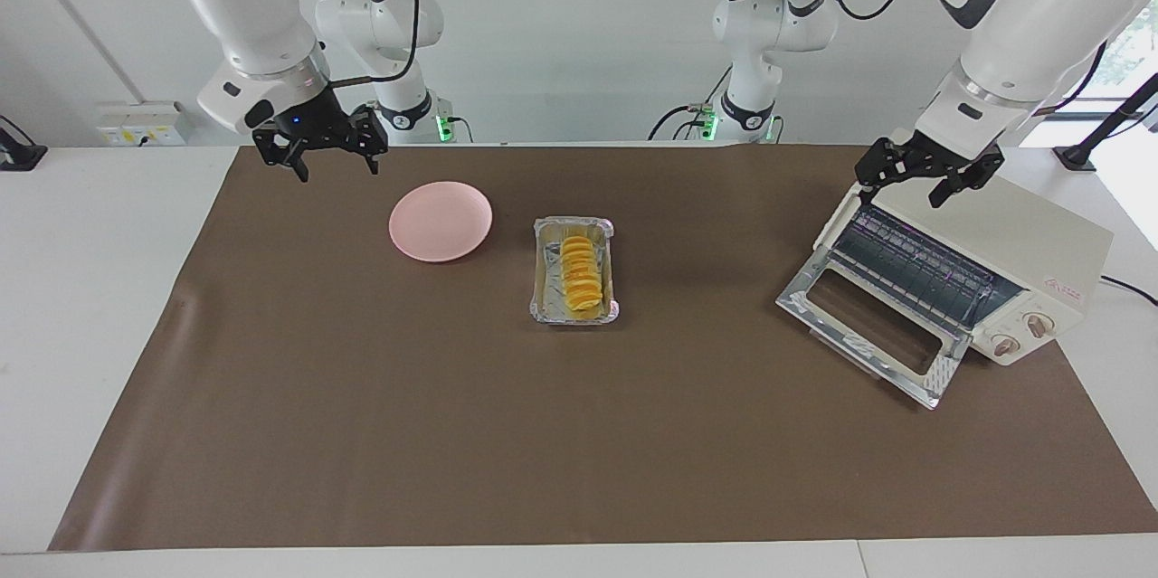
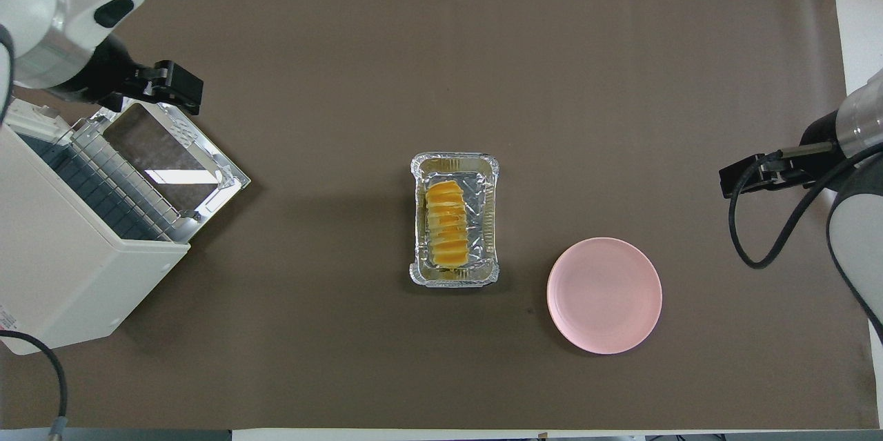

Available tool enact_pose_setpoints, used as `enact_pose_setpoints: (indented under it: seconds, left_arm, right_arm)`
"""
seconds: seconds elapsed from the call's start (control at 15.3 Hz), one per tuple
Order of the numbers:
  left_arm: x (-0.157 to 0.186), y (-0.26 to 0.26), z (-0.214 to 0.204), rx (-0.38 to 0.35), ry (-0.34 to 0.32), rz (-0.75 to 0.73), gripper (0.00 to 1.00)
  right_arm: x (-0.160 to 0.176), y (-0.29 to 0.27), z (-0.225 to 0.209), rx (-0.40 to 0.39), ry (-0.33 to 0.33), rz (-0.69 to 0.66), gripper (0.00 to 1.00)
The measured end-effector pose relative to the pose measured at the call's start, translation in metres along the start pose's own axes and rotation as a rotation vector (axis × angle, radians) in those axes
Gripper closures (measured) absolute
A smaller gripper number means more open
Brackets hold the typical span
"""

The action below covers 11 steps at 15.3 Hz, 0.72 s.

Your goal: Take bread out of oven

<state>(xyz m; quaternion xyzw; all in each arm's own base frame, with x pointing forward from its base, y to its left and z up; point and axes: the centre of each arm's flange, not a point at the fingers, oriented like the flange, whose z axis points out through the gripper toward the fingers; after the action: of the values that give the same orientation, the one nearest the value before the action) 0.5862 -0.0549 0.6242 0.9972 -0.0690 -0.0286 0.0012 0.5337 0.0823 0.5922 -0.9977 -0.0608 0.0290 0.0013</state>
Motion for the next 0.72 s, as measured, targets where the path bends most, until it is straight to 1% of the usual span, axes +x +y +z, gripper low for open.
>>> enact_pose_setpoints:
  seconds: [0.13, 0.39, 0.59, 0.72]
  left_arm:
    - [-0.007, -0.004, 0.006, -0.004, -0.014, -0.006, 0.00]
    - [-0.026, -0.024, 0.002, -0.012, -0.017, -0.039, 0.00]
    - [-0.039, -0.017, 0.000, -0.017, -0.048, -0.027, 0.00]
    - [-0.043, -0.012, 0.005, -0.019, -0.073, -0.018, 0.00]
  right_arm:
    - [0.004, -0.038, 0.009, 0.002, 0.025, -0.011, 0.00]
    - [0.020, -0.103, 0.050, 0.010, 0.029, -0.034, 0.00]
    - [0.036, -0.129, 0.091, 0.022, 0.035, -0.022, 0.00]
    - [0.040, -0.144, 0.121, 0.029, 0.046, -0.004, 0.00]
